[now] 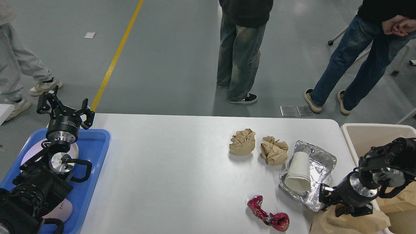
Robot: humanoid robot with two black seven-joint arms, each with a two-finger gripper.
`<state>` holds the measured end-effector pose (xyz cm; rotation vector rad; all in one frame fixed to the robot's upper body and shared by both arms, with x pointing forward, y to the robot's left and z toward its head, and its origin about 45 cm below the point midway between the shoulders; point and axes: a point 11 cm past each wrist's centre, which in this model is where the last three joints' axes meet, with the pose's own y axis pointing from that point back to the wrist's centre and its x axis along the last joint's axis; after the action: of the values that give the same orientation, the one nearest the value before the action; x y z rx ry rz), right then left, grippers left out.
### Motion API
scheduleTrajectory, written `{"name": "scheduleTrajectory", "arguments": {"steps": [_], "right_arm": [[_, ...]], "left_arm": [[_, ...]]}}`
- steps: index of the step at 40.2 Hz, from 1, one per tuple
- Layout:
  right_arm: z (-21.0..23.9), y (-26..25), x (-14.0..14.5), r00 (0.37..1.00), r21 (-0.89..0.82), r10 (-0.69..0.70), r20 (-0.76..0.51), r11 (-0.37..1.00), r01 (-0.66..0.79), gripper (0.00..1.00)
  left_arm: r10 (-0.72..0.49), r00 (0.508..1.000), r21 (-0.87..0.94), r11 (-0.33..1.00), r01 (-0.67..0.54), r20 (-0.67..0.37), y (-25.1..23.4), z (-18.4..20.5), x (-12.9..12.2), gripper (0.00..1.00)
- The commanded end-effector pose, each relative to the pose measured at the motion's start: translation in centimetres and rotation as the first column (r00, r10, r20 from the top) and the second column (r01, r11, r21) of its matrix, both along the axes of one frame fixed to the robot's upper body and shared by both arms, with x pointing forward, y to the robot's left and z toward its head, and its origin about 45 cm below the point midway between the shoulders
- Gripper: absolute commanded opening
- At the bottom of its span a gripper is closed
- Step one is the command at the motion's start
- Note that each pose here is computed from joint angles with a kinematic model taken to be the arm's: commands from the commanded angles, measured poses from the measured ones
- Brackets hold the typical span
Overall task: Tidy desktop
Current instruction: 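Reach the right gripper to the second paper bag and grasp it, then lift the second paper bag and drop it into the bin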
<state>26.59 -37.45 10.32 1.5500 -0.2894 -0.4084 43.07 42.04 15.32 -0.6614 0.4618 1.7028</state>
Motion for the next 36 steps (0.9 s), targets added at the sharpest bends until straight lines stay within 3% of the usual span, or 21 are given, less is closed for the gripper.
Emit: {"name": "scheduleTrajectory", "arguments": {"steps": [1,11,16,26,36], "right_arm": [[-0.1,0.0,-0.3,1.0,0.005,0.0,-0.017,1.0,0.0,0.0],[0.9,-2.2,-0.3,0.999,-0.027,-0.038,0.0,0.999,0.038,0.0],[3.8,-5.2,1.1,0.994,-0.069,-0.085,0.074,0.994,0.09,0.0],[13.5,-8.8,4.7,0.934,-0.009,-0.204,0.291,0.976,0.216,0.0],[25.7,-6.8,8.9,0.861,0.187,-0.217,0.46,0.972,0.144,0.0]], "left_arm": [[0.0,1.0,0.0,1.0,0.0,0.0,0.0,0.0,0.0,0.96],[0.0,1.0,0.0,1.0,0.0,0.0,0.0,0.0,0.0,0.96],[0.0,1.0,0.0,1.0,0.0,0.0,0.0,0.0,0.0,0.96],[0.0,1.0,0.0,1.0,0.0,0.0,0.0,0.0,0.0,0.96],[0.0,1.0,0.0,1.0,0.0,0.0,0.0,0.0,0.0,0.96]]}}
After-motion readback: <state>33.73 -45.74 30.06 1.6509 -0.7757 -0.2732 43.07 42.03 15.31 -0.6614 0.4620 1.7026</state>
